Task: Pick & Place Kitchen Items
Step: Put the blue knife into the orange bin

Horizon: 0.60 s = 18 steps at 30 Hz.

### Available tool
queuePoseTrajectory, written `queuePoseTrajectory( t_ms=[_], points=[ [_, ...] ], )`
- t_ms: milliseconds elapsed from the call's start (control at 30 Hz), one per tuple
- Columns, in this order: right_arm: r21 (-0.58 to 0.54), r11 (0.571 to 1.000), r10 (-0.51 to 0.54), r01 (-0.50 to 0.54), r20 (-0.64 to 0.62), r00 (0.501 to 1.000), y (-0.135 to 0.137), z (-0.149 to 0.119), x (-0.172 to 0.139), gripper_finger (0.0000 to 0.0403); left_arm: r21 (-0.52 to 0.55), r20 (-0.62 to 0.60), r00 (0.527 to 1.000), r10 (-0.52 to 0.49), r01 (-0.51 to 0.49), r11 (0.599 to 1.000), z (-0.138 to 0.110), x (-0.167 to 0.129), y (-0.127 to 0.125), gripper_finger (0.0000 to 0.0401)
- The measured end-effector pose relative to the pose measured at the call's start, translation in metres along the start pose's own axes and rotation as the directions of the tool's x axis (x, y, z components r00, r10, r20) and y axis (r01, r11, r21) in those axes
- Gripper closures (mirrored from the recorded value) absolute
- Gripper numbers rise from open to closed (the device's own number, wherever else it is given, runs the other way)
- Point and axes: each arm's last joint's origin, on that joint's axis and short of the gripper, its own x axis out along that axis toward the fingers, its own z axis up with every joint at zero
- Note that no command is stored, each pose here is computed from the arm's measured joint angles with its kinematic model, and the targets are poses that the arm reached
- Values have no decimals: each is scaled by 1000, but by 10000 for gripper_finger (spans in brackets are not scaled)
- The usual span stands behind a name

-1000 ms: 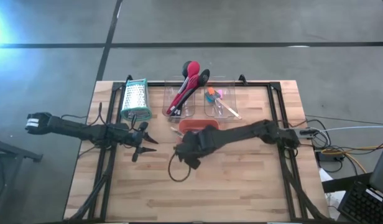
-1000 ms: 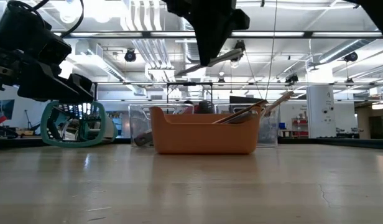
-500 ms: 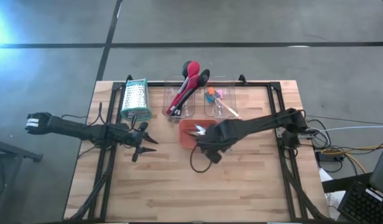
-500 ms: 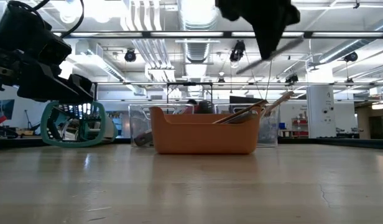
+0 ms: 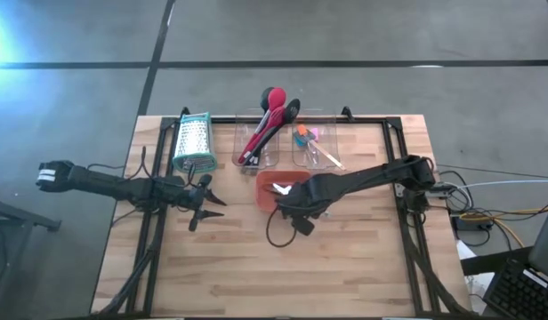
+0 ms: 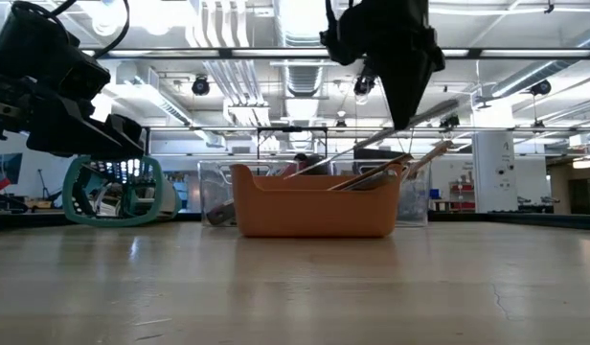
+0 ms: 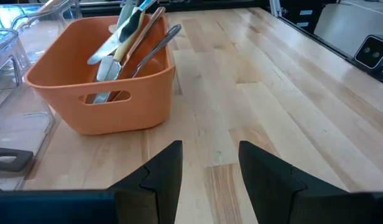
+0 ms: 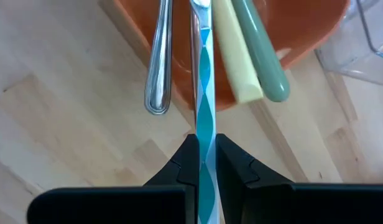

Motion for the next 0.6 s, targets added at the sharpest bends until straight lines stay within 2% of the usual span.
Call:
queuePoseTrajectory(
  t_ms=[300, 600],
  points=[
    [5, 1000, -26, 26, -23, 999, -5, 22, 20, 384, 0, 0, 1000, 0, 0, 1000, 0, 0, 0, 238],
    [-13, 999, 33, -33, 25, 999, -6, 33, 23, 384, 0, 0, 1000, 0, 0, 1000, 0, 0, 0, 238]
  ],
)
